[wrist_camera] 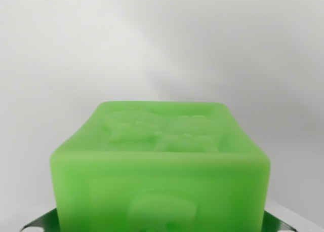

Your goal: Stack cube

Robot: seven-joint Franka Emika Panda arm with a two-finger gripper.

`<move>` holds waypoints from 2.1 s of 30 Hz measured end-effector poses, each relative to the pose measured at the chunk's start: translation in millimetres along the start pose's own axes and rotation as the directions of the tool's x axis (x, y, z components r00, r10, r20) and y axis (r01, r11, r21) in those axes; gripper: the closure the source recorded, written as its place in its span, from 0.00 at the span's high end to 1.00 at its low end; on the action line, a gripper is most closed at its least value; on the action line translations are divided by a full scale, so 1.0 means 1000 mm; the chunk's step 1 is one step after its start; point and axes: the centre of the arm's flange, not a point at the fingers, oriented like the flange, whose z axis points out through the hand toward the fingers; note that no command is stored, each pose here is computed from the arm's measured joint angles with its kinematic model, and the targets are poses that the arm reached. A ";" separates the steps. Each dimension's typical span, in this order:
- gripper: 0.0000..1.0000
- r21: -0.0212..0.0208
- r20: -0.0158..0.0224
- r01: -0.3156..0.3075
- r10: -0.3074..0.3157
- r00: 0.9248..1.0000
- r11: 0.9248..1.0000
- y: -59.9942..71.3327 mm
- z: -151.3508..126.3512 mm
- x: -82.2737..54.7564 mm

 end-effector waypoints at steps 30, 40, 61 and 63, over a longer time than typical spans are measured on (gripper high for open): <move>0.00 0.001 -0.001 -0.050 0.050 0.999 0.999 0.030 -0.044 0.005; 0.00 0.001 -0.001 -0.082 0.082 0.997 0.997 0.050 -0.046 0.007; 0.00 0.000 -0.002 -0.148 0.148 0.989 0.989 0.089 -0.052 0.013; 0.00 0.000 -0.001 -0.155 0.155 0.988 0.988 0.094 -0.053 0.013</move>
